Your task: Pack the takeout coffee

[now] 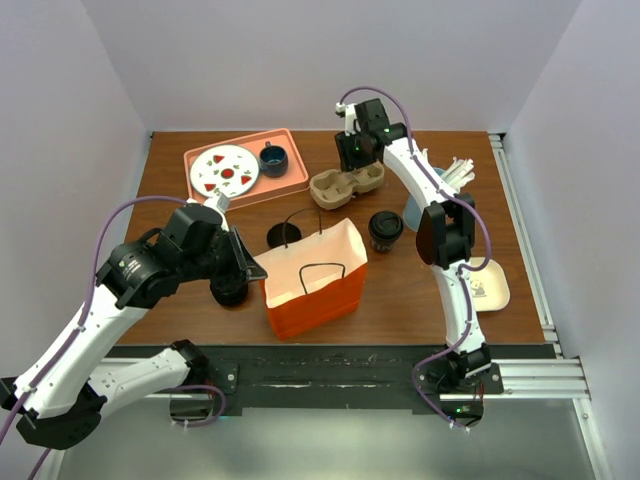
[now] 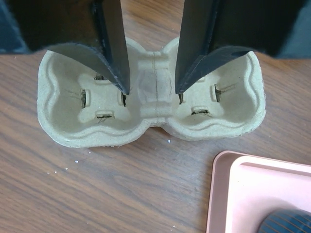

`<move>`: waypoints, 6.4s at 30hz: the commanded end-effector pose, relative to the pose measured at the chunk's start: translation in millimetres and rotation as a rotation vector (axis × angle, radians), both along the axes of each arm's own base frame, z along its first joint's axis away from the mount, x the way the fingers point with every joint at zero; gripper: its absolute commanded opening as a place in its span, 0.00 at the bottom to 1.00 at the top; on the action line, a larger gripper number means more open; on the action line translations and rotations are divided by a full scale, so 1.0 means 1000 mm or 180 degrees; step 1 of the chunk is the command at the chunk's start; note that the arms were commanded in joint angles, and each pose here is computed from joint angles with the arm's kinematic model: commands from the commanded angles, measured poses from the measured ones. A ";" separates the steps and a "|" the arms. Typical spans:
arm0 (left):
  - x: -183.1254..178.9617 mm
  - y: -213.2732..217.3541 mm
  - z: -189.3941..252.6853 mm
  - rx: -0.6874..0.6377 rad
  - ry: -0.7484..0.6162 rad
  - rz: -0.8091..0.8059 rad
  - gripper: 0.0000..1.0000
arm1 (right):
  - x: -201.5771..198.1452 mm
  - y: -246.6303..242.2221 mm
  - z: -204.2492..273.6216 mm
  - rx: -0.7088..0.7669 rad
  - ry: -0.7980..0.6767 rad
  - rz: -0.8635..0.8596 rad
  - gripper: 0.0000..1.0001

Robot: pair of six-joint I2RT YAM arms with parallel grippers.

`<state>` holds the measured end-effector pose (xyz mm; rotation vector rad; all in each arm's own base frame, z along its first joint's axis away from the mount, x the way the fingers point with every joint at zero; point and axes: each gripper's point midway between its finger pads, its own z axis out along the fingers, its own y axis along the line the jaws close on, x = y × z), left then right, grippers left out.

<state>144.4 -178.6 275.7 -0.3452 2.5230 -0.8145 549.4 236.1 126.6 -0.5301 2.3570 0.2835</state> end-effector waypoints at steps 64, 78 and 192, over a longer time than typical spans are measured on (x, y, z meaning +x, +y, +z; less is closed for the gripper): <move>0.007 -0.004 0.013 -0.0058 -0.0146 -0.0043 0.34 | 0.010 0.001 0.010 0.0012 -0.0135 0.0063 0.47; 0.008 -0.005 0.013 -0.0061 -0.0150 -0.0045 0.34 | 0.013 0.003 0.021 0.0054 -0.0224 0.0077 0.44; 0.028 -0.014 0.018 0.0129 -0.0350 -0.0211 0.44 | 0.024 0.003 0.084 0.0412 -0.0657 -0.0236 0.41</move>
